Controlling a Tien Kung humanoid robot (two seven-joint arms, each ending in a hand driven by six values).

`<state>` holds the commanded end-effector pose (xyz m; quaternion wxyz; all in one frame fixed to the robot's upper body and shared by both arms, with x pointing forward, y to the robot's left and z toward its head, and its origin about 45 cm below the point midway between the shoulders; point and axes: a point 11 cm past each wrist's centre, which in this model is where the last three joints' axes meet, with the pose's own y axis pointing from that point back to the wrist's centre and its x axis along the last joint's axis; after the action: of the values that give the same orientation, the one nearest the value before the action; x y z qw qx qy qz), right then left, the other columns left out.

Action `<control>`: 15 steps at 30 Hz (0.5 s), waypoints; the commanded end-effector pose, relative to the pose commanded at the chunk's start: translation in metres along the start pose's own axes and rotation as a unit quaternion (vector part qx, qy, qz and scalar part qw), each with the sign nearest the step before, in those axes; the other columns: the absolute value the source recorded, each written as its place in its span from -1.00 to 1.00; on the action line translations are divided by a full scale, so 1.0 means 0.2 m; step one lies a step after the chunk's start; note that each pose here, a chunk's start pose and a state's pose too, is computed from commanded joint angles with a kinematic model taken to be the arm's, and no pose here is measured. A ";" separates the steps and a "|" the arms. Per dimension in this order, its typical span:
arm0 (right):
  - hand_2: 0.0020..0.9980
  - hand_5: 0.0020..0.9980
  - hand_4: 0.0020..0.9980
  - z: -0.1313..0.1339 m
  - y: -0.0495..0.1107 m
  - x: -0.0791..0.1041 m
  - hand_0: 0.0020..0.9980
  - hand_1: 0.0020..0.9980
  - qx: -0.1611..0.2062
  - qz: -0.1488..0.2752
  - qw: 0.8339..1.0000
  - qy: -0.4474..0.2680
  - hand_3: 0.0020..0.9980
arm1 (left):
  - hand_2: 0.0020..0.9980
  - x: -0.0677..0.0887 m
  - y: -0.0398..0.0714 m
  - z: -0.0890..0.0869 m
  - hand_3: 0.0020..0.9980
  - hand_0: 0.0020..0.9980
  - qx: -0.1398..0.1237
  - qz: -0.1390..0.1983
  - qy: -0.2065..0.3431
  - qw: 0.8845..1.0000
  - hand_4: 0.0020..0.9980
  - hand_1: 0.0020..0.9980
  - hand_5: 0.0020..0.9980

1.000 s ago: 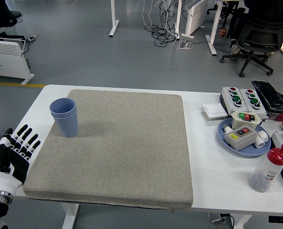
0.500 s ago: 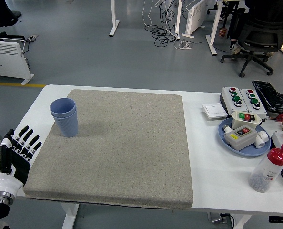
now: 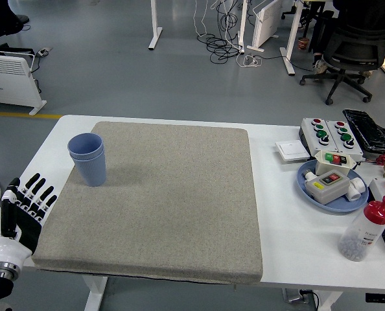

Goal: Push cup pick cup insert cup

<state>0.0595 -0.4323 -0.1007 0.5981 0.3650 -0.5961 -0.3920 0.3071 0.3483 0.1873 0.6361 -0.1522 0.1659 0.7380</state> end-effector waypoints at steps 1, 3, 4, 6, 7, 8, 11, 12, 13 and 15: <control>0.26 -0.04 -0.82 0.00 0.00 0.00 0.38 0.23 0.000 0.000 1.000 0.000 0.09 | 0.86 0.00 0.00 0.00 0.73 0.75 0.000 0.000 0.000 1.000 0.17 0.78 1.00; 0.26 -0.04 -0.82 0.00 0.00 0.00 0.38 0.23 -0.001 0.000 1.000 0.000 0.09 | 0.86 0.00 0.00 0.00 0.73 0.75 0.000 0.000 -0.001 1.000 0.17 0.78 1.00; 0.26 -0.04 -0.82 0.00 0.00 0.00 0.38 0.23 -0.001 0.000 1.000 0.001 0.09 | 0.86 0.00 0.00 0.00 0.73 0.75 0.000 0.000 -0.001 1.000 0.17 0.78 1.00; 0.26 -0.04 -0.82 0.00 0.00 0.00 0.38 0.24 -0.001 -0.001 1.000 0.000 0.09 | 0.86 0.00 0.00 0.00 0.73 0.75 0.001 -0.001 -0.002 1.000 0.17 0.77 1.00; 0.26 -0.04 -0.82 0.00 0.00 0.00 0.38 0.24 -0.001 -0.001 1.000 0.000 0.09 | 0.86 0.00 0.00 0.00 0.73 0.75 0.001 -0.001 -0.002 1.000 0.17 0.77 1.00; 0.26 -0.04 -0.82 0.00 0.00 0.00 0.38 0.24 -0.001 -0.001 1.000 0.000 0.09 | 0.86 0.00 0.00 0.00 0.73 0.75 0.001 -0.001 -0.003 1.000 0.17 0.77 1.00; 0.26 -0.04 -0.82 0.00 0.00 0.00 0.38 0.24 0.000 -0.001 1.000 -0.001 0.09 | 0.86 0.00 0.00 0.00 0.73 0.75 0.001 0.000 -0.003 1.000 0.17 0.77 1.00; 0.26 -0.04 -0.82 0.00 0.00 0.00 0.38 0.24 0.001 -0.001 1.000 -0.002 0.09 | 0.85 0.00 0.00 0.00 0.73 0.75 0.001 0.000 -0.003 1.000 0.17 0.77 1.00; 0.26 -0.04 -0.82 -0.01 0.00 0.00 0.38 0.24 0.001 -0.001 1.000 -0.002 0.09 | 0.85 0.00 0.00 0.00 0.73 0.75 0.001 0.000 -0.003 1.000 0.17 0.77 1.00; 0.26 -0.04 -0.82 -0.01 0.00 0.00 0.38 0.24 0.002 -0.001 1.000 -0.003 0.09 | 0.85 0.00 -0.01 0.00 0.73 0.75 0.001 -0.001 -0.004 1.000 0.17 0.77 1.00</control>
<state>0.0615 -0.4319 -0.1006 0.5949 0.3659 -0.5983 -0.3927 0.3084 0.3481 0.1869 0.6377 -0.1490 0.1644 0.7377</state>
